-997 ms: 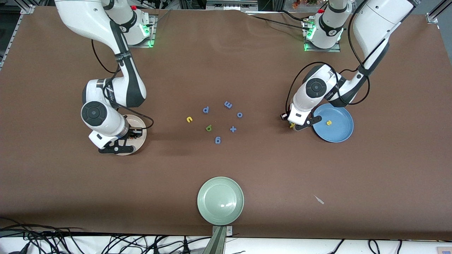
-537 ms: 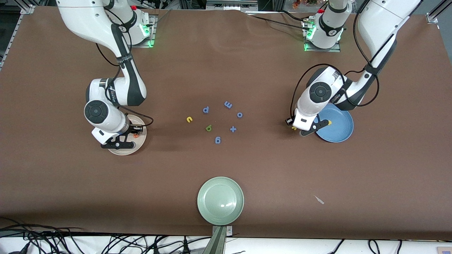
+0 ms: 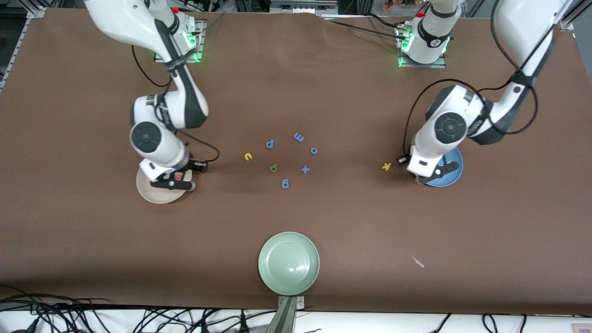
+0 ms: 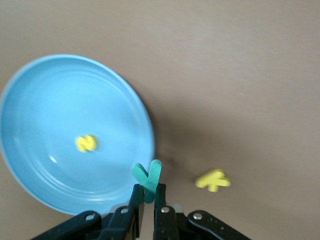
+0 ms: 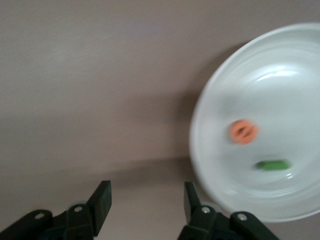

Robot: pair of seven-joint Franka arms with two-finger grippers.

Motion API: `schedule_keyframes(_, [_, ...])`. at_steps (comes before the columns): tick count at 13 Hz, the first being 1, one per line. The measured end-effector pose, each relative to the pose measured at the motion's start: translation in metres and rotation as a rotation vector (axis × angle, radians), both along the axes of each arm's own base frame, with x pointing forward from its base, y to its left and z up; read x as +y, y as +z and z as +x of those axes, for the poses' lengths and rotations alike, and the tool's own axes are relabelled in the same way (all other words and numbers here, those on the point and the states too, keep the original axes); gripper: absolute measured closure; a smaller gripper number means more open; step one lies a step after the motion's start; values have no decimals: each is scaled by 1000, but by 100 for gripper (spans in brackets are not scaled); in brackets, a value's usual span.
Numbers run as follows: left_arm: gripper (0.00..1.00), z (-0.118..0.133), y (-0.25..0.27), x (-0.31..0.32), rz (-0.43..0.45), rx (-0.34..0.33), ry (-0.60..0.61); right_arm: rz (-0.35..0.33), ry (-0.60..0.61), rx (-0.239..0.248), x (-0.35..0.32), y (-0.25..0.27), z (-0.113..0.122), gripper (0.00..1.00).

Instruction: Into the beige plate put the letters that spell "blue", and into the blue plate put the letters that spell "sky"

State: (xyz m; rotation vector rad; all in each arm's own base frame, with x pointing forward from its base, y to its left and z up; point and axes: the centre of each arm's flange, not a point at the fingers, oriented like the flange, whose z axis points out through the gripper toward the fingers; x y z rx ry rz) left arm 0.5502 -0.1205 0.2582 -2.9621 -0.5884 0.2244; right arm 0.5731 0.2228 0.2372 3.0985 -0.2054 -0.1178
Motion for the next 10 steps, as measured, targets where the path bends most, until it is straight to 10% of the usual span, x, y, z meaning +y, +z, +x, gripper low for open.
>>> schedule_keyframes(8, [87,-32,-38,68,-86,22,-79,57,-202,-11,108,-8,-51,29])
schedule_keyframes(10, [73,-36,-41,62,-89,30,-90,69,-206,-40,108,-23,-59,26])
